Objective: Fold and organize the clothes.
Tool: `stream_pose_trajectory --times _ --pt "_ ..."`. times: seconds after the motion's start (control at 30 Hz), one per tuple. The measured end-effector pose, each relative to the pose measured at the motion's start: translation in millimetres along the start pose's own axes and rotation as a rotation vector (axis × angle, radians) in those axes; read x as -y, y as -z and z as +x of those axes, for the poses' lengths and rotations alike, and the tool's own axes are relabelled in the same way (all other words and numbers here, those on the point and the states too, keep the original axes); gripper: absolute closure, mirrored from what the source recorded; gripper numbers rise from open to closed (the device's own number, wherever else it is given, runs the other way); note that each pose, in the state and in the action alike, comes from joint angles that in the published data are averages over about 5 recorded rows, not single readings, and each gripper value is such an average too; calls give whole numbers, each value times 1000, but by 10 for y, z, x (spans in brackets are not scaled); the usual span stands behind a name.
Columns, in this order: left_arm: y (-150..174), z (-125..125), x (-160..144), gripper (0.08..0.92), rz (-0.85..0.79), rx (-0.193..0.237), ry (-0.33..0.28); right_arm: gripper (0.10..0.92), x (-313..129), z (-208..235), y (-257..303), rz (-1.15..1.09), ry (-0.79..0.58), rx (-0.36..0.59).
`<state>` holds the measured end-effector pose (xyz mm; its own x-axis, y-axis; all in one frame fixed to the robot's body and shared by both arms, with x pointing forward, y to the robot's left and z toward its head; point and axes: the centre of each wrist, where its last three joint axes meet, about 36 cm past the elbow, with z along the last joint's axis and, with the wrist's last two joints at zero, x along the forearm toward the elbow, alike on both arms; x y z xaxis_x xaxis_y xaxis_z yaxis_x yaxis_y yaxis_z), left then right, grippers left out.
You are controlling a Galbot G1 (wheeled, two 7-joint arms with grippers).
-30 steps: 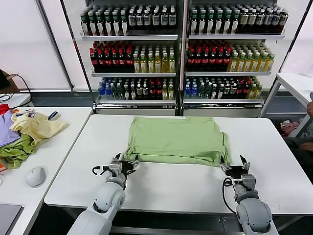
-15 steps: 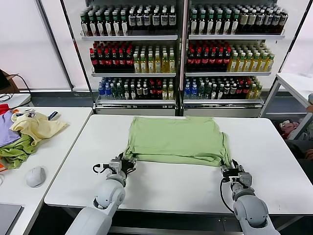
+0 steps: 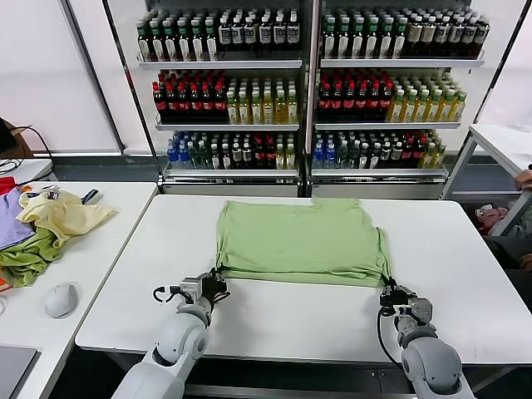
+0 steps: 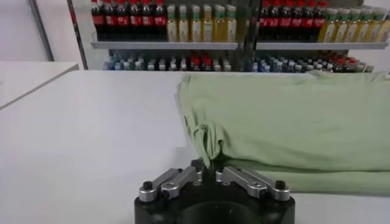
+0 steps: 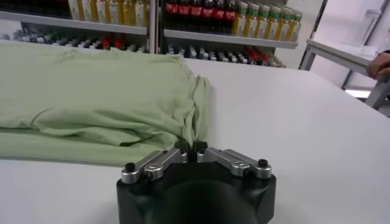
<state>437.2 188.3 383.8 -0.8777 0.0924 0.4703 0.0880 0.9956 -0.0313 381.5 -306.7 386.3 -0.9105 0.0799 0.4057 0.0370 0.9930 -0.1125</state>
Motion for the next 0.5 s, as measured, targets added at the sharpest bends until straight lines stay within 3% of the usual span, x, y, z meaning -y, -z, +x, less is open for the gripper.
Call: stream_pose_trajectory --times 0.5 --pt "-298 934 4 895 30 -17 -5 874 -97 831 -45 47 14 9"
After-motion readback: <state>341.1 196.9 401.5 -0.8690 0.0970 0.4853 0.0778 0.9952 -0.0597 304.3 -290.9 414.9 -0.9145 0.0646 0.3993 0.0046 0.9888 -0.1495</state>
